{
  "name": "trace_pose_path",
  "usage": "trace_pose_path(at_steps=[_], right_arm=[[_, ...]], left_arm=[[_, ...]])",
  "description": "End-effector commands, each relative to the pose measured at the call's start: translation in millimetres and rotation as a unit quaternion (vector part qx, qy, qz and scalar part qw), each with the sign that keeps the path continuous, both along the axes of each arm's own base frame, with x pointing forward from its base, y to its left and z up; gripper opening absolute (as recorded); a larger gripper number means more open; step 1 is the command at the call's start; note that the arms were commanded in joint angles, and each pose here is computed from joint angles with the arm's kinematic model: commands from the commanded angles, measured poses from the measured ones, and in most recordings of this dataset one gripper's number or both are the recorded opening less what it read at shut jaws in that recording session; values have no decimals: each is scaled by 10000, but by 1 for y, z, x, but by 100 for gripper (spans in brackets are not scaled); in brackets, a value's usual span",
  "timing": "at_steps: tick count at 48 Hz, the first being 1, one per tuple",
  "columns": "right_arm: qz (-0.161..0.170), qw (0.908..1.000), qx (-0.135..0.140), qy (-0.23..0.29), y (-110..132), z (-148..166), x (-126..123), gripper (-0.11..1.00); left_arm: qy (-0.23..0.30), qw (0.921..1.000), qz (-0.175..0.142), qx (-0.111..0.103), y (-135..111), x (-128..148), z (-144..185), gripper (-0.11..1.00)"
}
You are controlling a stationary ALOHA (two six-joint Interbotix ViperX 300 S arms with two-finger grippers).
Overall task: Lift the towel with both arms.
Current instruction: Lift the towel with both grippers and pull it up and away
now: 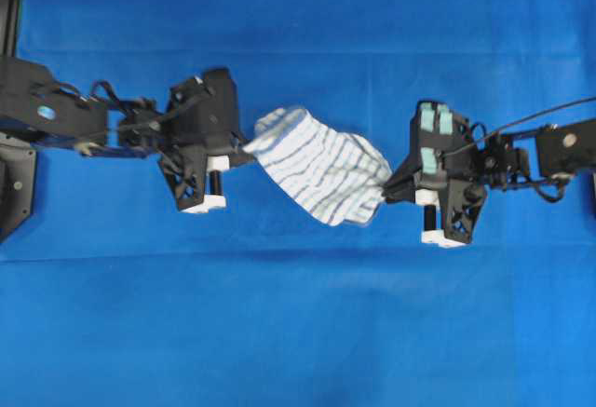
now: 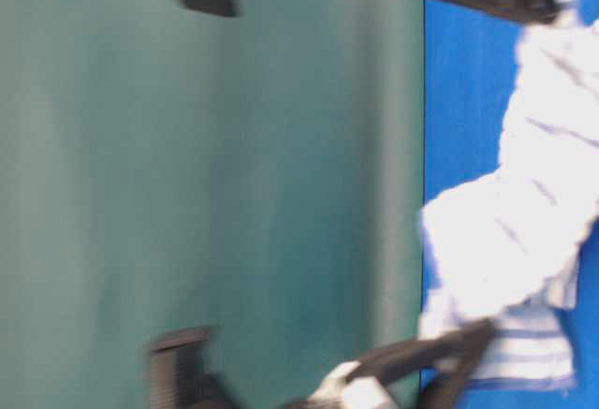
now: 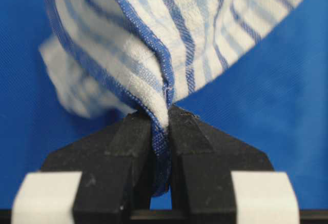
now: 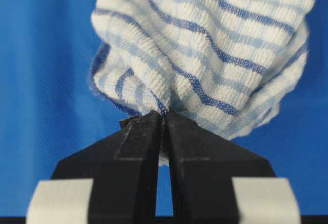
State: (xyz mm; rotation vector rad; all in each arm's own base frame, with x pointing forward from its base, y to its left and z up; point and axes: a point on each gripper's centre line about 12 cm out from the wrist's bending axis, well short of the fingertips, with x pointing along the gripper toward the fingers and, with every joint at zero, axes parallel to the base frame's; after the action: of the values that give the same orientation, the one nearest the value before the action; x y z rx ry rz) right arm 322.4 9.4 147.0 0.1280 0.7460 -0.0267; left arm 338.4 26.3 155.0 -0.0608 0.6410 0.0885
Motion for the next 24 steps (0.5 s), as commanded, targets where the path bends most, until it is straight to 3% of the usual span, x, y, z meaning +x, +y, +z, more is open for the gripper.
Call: trace_pose_path(at_steps=[1,12,24], right_arm=[[21,9993,-29,-384,-1,38,5,5],[-44,9967,-192,-783,-12,96,0,5],[-236,9917,-570,-1129,-31,165,-15,5]], left_arm=[[-410,9991,24,-36,-1,-1,41,2],[-783,9969,47,-89,-3,-10,97,2],[-1125,9936,23,-51,-3,-13,158,2]])
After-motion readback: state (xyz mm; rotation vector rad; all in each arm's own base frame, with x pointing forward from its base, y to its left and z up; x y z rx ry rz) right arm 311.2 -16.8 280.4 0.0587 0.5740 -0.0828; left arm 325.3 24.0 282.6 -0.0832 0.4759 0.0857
